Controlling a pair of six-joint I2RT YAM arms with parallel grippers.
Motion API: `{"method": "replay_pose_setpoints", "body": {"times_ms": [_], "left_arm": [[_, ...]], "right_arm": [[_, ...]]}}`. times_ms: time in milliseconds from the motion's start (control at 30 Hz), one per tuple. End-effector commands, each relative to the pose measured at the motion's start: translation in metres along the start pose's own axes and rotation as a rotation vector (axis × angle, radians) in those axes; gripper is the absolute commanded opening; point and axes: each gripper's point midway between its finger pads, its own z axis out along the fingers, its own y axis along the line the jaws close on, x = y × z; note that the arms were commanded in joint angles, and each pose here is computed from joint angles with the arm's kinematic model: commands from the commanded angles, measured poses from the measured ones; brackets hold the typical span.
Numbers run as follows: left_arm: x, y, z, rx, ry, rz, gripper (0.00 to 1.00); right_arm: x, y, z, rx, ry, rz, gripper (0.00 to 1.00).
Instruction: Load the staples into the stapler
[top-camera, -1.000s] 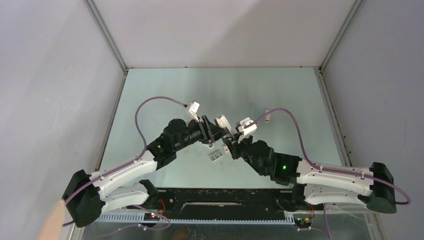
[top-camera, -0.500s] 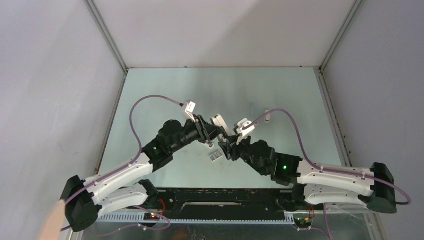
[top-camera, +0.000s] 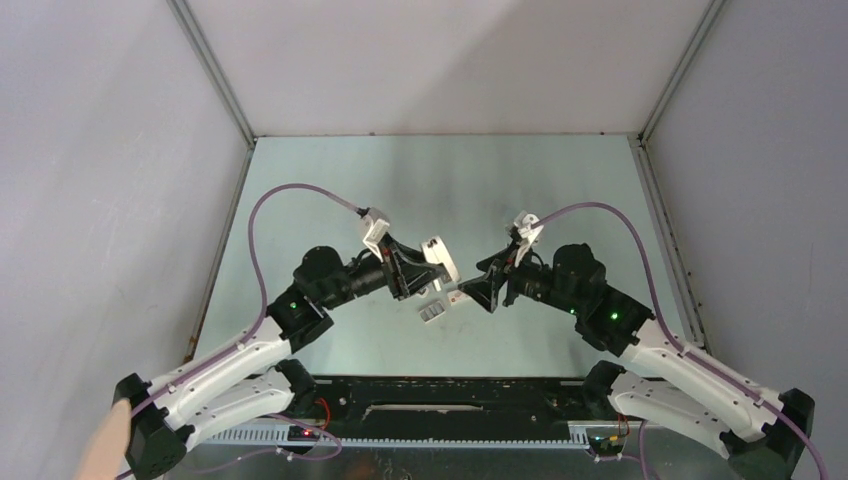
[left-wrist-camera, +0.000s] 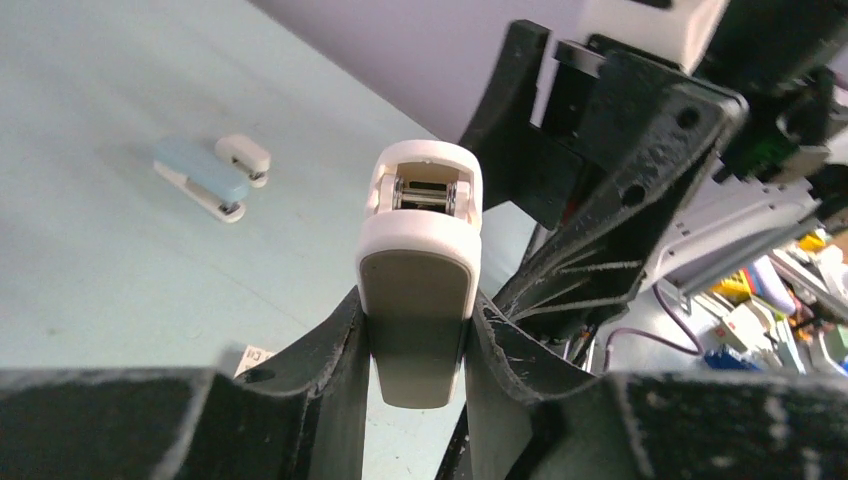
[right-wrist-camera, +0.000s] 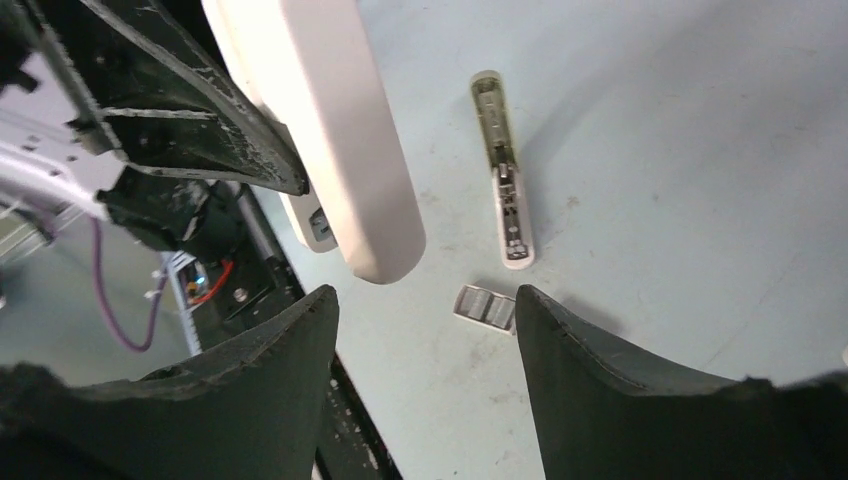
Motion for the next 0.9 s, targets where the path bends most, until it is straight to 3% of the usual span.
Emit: {"method": "replay_pose_setpoints", "body": {"times_ms": [0,133,400,633,767,867], "left_arm": [[-0.019,-0.037,-0.005,0.212,-0.085,0.137,0.00],[-0.025,-0.054,-0.010,0.306,-0.129,0.145,0.00],[-0.023,-0.081,-0.012,0.458,-0.108,0.154,0.00],[-0.018,-0.084,-0.014,0.481,-0.080,0.165,0.00],[-0.017,-0.085,-0.013,0.483,-0.063,0.170,0.00],[-0.013,-0.081,-0.013,0.458,-0.029,0.180,0.00]], "right_arm": [[-0.003,0.037,-0.017,-0.257,0.019,-0.024,0.68],[-0.003,0.049,-0.019,-0.350,0.026,-0.045,0.69],[-0.003,0.061,-0.014,-0.454,0.030,-0.061,0.65],[-0.006,0.073,-0.020,-0.537,0.020,-0.081,0.47],[-0.007,0.075,-0.021,-0.558,0.017,-0.087,0.33],[-0.006,0.070,-0.023,-0.543,0.024,-0.085,0.16]]}}
